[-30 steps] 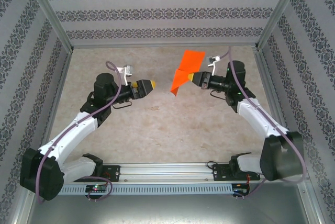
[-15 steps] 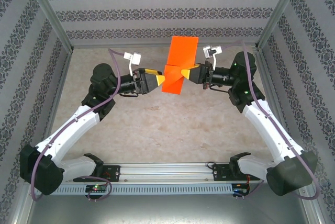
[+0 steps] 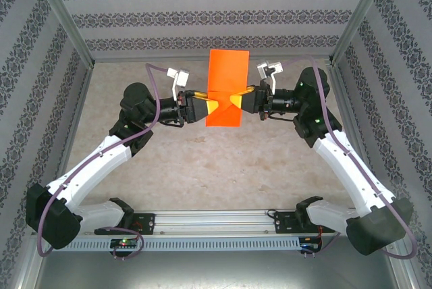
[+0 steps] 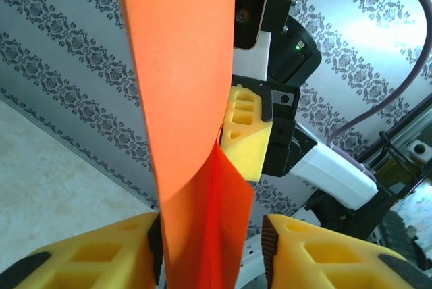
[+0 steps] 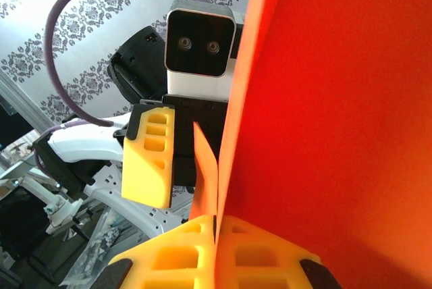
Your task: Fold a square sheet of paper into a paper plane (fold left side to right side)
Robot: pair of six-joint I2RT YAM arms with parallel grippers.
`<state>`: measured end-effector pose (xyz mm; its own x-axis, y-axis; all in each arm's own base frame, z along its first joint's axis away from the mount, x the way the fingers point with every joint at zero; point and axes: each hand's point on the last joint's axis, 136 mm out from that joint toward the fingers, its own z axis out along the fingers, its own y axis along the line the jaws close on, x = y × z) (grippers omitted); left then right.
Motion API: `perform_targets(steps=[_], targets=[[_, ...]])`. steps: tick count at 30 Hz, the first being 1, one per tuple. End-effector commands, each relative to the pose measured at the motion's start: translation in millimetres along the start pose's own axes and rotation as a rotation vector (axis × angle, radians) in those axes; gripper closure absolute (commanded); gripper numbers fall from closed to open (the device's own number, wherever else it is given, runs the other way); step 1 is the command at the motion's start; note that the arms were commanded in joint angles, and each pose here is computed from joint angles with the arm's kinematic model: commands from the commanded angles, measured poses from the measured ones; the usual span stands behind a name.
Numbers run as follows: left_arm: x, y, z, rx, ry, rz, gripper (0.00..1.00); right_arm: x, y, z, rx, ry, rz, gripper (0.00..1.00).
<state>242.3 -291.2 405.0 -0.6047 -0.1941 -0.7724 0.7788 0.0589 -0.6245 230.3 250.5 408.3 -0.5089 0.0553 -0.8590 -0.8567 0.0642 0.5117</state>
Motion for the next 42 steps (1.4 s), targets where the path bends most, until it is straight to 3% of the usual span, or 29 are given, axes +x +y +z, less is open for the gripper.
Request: perform_targets(steps=[1, 5, 10, 14, 18, 24, 27, 32, 36, 42], targets=[[-11, -18, 1, 0.044, -0.022, 0.065, 0.64, 2, 14, -1, -0.031, 0.007, -0.051, 0.99], [-10, -15, 2, 0.031, -0.024, 0.061, 0.79, 6, 10, -3, -0.006, 0.012, -0.042, 0.92], [-2, 4, -2, -0.087, -0.009, 0.062, 0.86, 13, -10, -18, 0.112, 0.011, -0.022, 0.72], [23, 50, -17, -0.352, 0.059, 0.032, 0.92, 24, -48, -46, 0.326, -0.019, 0.051, 0.52], [60, 101, -43, -0.696, 0.182, 0.009, 1.0, 48, -100, -87, 0.66, -0.025, 0.132, 0.39], [119, 147, -91, -1.172, 0.411, -0.006, 1.0, 98, -154, -158, 1.151, 0.07, 0.217, 0.26], [138, 158, -118, -1.43, 0.526, 0.002, 1.0, 111, -162, -180, 1.263, 0.092, 0.235, 0.19], [150, 164, -132, -1.721, 0.639, 0.059, 1.0, 119, -166, -199, 1.356, 0.098, 0.232, 0.1], [166, 178, -131, -1.827, 0.699, 0.042, 1.0, 120, -164, -210, 1.405, 0.098, 0.224, 0.1], [212, 207, -99, -1.777, 0.747, -0.135, 1.0, 123, -162, -216, 1.423, 0.087, 0.222, 0.09]])
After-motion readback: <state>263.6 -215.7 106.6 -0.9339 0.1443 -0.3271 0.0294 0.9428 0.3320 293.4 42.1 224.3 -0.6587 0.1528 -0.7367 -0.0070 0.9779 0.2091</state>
